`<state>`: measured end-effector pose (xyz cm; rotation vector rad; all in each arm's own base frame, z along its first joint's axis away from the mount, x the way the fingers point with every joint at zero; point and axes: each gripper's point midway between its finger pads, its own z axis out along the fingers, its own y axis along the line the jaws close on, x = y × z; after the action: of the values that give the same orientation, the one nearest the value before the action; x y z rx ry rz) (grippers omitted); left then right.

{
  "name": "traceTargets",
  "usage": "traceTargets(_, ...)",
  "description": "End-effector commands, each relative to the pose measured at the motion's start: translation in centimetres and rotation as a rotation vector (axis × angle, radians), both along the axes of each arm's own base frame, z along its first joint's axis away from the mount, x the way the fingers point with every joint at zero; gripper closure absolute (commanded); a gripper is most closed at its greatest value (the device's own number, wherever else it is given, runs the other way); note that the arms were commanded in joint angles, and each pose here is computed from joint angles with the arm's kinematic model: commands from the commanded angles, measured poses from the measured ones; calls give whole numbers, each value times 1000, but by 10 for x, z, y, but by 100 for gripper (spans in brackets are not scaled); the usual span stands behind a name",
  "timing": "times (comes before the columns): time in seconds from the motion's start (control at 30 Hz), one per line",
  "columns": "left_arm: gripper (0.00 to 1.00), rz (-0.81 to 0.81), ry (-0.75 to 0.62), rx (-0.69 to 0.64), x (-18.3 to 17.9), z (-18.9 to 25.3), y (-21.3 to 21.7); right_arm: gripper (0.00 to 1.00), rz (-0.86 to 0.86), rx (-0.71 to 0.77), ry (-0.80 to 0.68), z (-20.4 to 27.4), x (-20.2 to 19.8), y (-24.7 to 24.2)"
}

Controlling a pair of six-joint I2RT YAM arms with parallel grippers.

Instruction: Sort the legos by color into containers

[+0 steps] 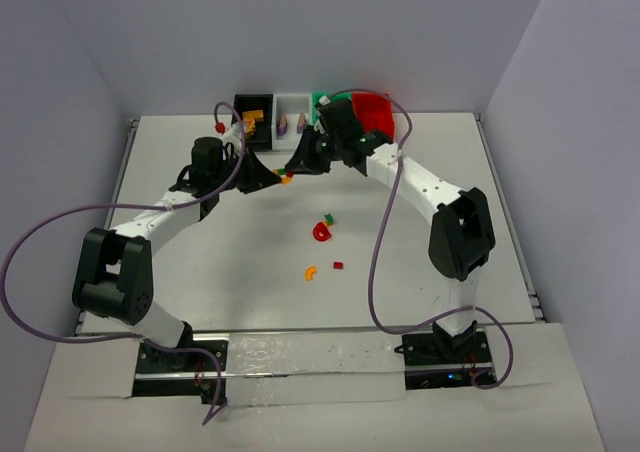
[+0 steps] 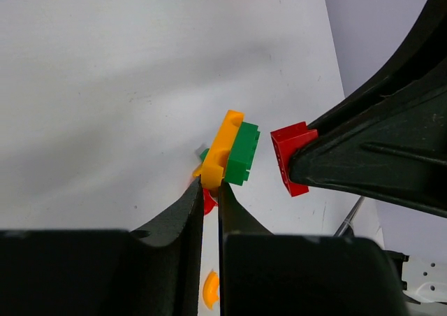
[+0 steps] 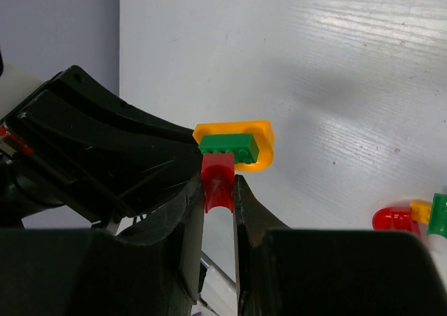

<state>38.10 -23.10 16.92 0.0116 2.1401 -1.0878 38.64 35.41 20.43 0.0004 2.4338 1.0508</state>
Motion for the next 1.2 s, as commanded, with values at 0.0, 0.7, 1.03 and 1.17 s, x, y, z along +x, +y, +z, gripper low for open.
traceTargets(0.0, 100, 30, -45, 6, 11, 14, 6, 100, -23, 20, -93, 33, 8, -15)
traceTargets(0.7, 100, -159, -326, 184, 10, 75, 19, 100, -286, -619, -444, -13, 190, -199)
traceTargets(1.03, 100, -254, -335, 210, 2, 78, 8, 94, -318, -615, -480, -38, 252, -224)
traceTargets(1.17, 100, -242, -335, 213, 5, 81, 9, 60, -330, -620, -519, -43, 267, -229)
